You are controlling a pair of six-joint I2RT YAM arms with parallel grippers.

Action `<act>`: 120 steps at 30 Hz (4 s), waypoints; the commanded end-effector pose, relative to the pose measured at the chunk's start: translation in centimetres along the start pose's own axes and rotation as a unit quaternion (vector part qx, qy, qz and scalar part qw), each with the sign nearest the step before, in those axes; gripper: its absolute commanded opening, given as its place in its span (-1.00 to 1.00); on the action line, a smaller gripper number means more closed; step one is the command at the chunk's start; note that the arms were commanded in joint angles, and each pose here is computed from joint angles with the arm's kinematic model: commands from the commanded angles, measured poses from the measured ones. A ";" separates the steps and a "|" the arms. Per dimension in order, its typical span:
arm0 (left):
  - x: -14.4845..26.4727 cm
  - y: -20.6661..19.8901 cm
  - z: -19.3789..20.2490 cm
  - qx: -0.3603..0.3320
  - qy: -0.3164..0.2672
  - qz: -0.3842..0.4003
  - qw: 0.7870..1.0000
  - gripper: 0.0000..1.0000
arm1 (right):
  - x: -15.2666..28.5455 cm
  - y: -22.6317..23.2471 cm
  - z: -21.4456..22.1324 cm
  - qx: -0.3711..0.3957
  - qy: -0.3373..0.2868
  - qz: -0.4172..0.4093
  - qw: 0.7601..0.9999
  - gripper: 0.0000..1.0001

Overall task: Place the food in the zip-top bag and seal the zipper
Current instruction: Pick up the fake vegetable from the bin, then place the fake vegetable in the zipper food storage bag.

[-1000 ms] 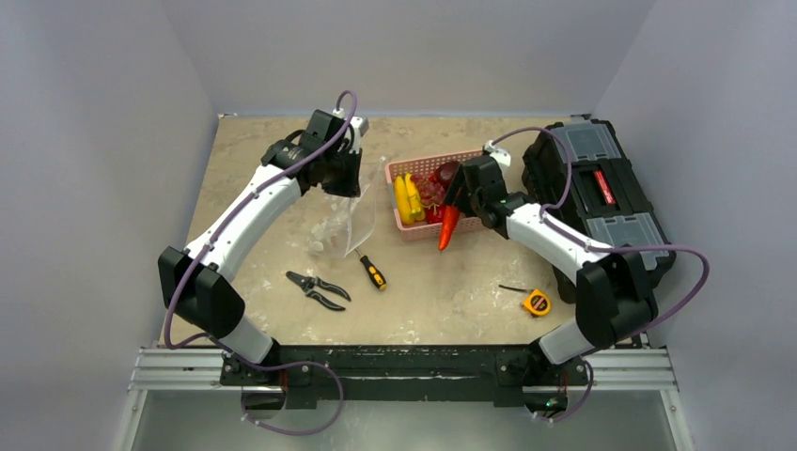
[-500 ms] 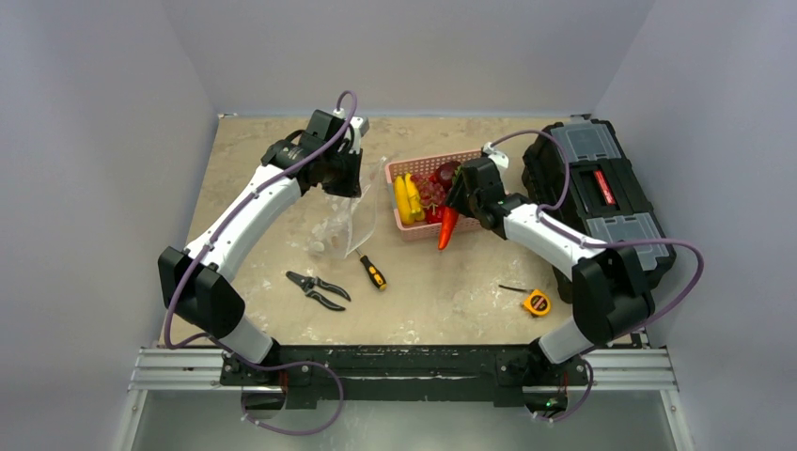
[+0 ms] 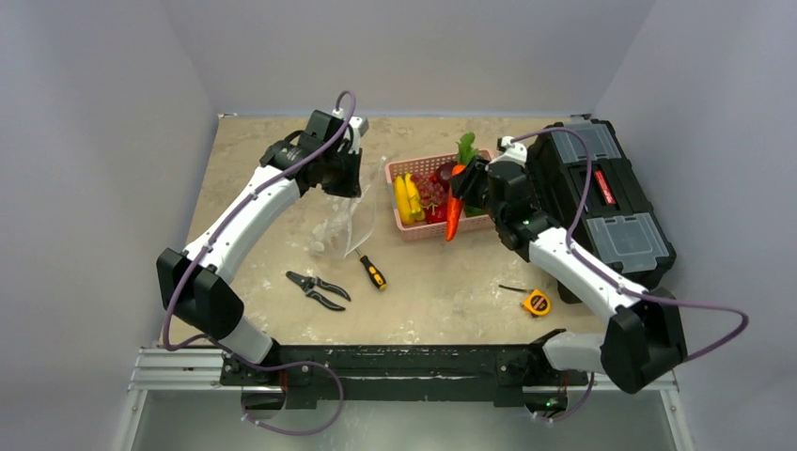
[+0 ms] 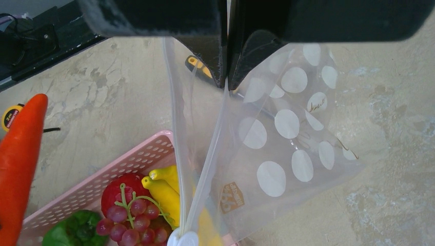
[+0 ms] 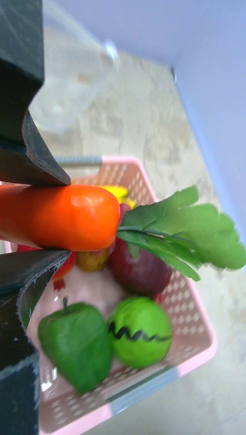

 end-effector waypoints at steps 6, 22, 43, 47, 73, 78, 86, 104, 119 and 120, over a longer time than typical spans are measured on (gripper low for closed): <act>1.9 0.0 -0.7 0.013 -0.053 0.003 0.998 -1.00 | 2.6 5.2 -1.5 0.049 0.045 -0.275 0.959 -1.00; 1.8 0.0 -0.6 0.015 -0.054 -0.001 0.998 -1.00 | 7.2 7.5 -0.9 -0.057 0.185 -0.382 0.904 -1.00; 2.3 -0.9 -0.7 0.038 -0.068 0.058 0.995 -1.00 | 5.9 12.9 3.0 -0.231 -0.203 -0.393 0.866 -1.00; 1.9 -0.6 -0.7 0.046 -0.063 0.062 0.995 -1.00 | 5.2 13.9 3.2 -0.230 -0.216 -0.394 0.863 -1.00; 1.5 0.9 -0.9 0.090 -0.065 0.077 0.991 -1.00 | 4.5 16.6 9.4 -0.001 -0.238 -0.310 0.920 -1.00; 1.7 1.0 -1.0 0.100 -0.073 0.085 0.989 -1.00 | 4.5 16.0 10.5 0.015 -0.185 -0.264 0.946 -1.00; 2.3 1.0 -0.8 0.101 -0.097 0.081 0.987 -1.00 | 3.7 16.0 12.3 0.036 -0.110 -0.225 0.967 -1.00; 3.0 0.4 -1.0 0.081 -0.119 0.129 0.981 -1.00 | 0.0 15.8 13.1 0.105 0.012 -0.236 0.966 -1.00; 2.9 0.6 -0.8 0.086 -0.116 0.110 0.983 -1.00 | -2.2 17.6 10.0 0.104 0.152 -0.252 0.950 0.15; 3.0 0.7 -0.8 0.088 -0.117 0.103 0.984 -1.00 | -1.9 17.7 9.6 0.105 0.151 -0.245 0.952 0.15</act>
Point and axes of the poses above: each gripper's point midway between its finger pads, its own x axis back along the fingers, its own y axis along the line the jaws close on, z = x × y, the point moved 10 cm from there along x, back along the fingers, and after that the axes turned 10 degrees about -x, right-handed, at the moved point
